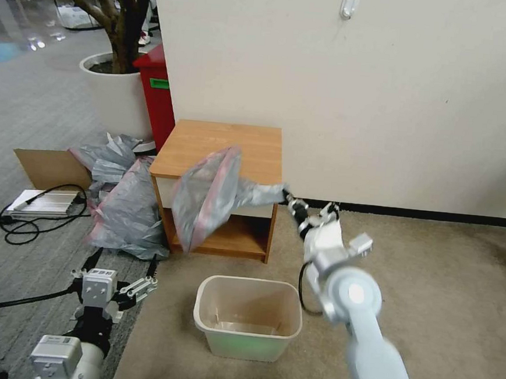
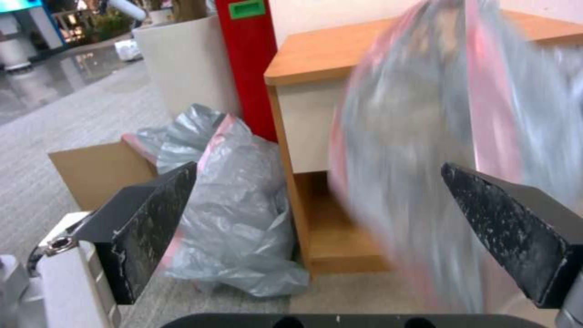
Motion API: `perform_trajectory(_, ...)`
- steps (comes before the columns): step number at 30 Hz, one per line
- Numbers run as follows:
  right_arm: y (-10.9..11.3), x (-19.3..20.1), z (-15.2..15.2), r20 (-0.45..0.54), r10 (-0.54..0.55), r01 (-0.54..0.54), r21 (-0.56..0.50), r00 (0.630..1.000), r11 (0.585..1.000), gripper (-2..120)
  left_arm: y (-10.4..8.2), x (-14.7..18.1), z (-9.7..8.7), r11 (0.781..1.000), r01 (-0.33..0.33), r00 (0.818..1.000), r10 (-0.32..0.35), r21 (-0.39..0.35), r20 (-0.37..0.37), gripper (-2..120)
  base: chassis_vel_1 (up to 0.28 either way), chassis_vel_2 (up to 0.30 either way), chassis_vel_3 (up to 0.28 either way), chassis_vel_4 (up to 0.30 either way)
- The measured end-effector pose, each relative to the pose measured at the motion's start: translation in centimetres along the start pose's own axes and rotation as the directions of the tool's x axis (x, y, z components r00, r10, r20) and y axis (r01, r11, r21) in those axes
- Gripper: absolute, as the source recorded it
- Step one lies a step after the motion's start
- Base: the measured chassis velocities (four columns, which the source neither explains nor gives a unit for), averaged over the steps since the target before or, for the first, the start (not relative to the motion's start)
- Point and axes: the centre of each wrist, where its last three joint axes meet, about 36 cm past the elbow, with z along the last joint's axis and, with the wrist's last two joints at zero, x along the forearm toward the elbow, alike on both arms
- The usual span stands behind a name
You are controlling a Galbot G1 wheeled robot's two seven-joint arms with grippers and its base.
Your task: Pick up the garbage bag from the table and place it over the trash can.
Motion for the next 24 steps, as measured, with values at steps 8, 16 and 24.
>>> perform_trajectory(8,-1.1,5.3,3.2,-0.095,0.124,-0.119,0.057,0.988,0.991,0,0.0,-0.1,-0.1,1.000,-0.006,1.000,0.005,0.003,0.016,100,0.000,0.000,0.000,0.000)
perform_trajectory(16,-2.1,8.0,3.7,-0.148,0.207,-0.181,0.172,0.967,0.968,0,0.0,-0.2,-0.2,1.000,-0.008,1.000,0.008,0.008,0.025,100,0.000,0.000,0.000,0.000)
perform_trajectory(24,-3.5,9.6,4.4,-0.119,0.295,-0.264,0.224,0.948,0.938,0,-0.1,-0.3,-0.2,1.000,-0.010,0.999,0.009,0.012,0.033,100,0.000,0.000,0.000,0.000)
